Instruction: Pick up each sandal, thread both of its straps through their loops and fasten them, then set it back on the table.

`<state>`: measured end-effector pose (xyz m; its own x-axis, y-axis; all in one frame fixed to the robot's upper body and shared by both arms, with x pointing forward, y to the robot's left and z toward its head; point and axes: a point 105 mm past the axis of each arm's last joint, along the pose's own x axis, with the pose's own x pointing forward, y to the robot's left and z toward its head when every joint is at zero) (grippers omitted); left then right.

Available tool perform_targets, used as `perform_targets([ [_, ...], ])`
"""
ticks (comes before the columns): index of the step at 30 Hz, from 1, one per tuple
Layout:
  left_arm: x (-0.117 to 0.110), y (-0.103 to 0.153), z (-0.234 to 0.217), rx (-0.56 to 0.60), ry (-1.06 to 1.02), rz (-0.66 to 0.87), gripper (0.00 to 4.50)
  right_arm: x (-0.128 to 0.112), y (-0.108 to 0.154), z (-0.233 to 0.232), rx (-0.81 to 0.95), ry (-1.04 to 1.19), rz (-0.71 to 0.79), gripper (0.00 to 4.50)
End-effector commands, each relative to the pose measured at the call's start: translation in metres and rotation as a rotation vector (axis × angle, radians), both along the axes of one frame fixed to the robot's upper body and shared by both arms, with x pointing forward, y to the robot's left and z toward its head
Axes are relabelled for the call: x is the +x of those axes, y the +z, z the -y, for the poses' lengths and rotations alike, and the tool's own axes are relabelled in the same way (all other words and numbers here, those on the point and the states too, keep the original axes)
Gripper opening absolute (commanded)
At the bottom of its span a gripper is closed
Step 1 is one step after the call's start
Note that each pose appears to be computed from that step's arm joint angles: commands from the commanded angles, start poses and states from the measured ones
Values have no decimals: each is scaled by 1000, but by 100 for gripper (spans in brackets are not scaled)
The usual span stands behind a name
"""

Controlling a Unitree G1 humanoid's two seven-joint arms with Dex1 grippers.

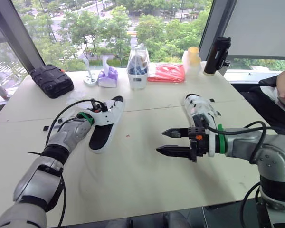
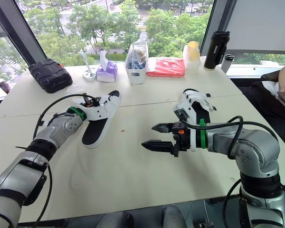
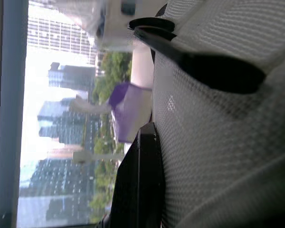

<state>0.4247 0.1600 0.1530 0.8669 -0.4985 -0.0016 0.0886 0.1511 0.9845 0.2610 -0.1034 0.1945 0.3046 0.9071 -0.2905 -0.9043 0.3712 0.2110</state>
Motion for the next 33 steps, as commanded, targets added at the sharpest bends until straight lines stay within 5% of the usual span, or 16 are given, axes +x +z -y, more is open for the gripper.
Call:
perform_targets([
  [1, -34, 41, 43, -27, -376, 75, 4, 7, 10, 9, -5, -16, 52, 450],
  [6, -95, 48, 76, 268, -880, 134, 4, 18, 14, 35, -46, -61, 72, 450],
  [10, -118, 30, 83, 434, -1075, 100, 4, 20, 16, 45, -69, -73, 90, 450],
  [22, -131, -27, 88, 576, -1121, 33, 4, 19, 18, 46, -79, -88, 117, 450],
  [25, -133, -31, 86, 534, -1099, 34, 103, 18, 16, 46, -80, -88, 115, 450],
  [32, -151, -24, 73, 338, -1141, -48, 447, 18, 14, 43, -87, -80, 112, 450],
  [33, -154, -23, 69, 308, -1143, -73, 447, 18, 14, 43, -87, -78, 112, 450],
])
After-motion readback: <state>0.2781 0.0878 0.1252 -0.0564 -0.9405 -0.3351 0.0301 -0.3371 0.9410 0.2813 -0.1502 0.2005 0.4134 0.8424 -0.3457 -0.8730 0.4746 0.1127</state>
